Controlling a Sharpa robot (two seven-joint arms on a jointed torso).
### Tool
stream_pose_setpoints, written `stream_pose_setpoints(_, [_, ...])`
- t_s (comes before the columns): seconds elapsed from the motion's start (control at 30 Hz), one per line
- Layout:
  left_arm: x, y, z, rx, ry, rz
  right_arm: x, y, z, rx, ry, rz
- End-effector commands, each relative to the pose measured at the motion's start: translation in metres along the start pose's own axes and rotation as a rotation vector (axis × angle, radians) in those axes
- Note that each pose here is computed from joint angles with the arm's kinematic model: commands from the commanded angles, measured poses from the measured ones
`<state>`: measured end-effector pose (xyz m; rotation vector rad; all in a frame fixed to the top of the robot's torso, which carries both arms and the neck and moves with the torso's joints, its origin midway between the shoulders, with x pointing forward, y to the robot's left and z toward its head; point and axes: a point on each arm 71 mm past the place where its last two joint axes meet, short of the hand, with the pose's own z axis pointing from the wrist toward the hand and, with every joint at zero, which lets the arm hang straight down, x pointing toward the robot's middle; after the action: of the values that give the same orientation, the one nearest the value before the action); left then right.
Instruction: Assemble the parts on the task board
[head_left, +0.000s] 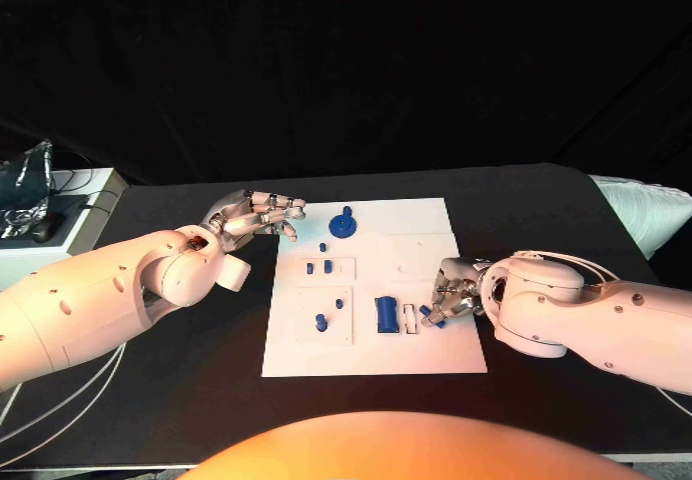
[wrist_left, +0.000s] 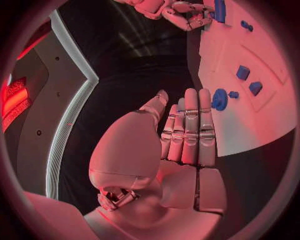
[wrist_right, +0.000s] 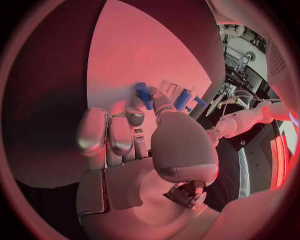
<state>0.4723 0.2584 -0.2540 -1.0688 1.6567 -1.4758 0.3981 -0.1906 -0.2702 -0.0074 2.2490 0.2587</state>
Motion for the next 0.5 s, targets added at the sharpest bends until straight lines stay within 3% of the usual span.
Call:
stream_pose_setpoints(0.03, [0.0019,-0.0010,0.0003,0.007,0.011,-0.008,0.0173,-0.0020,0.0009,0.010,0.065,-0.112])
stream_pose_setpoints(0.5, [0.0017,-0.0009,0.0002,0.006,0.010,-0.007,0.0247,-0.0011,-0.0016,0.003,0.140,-0.006])
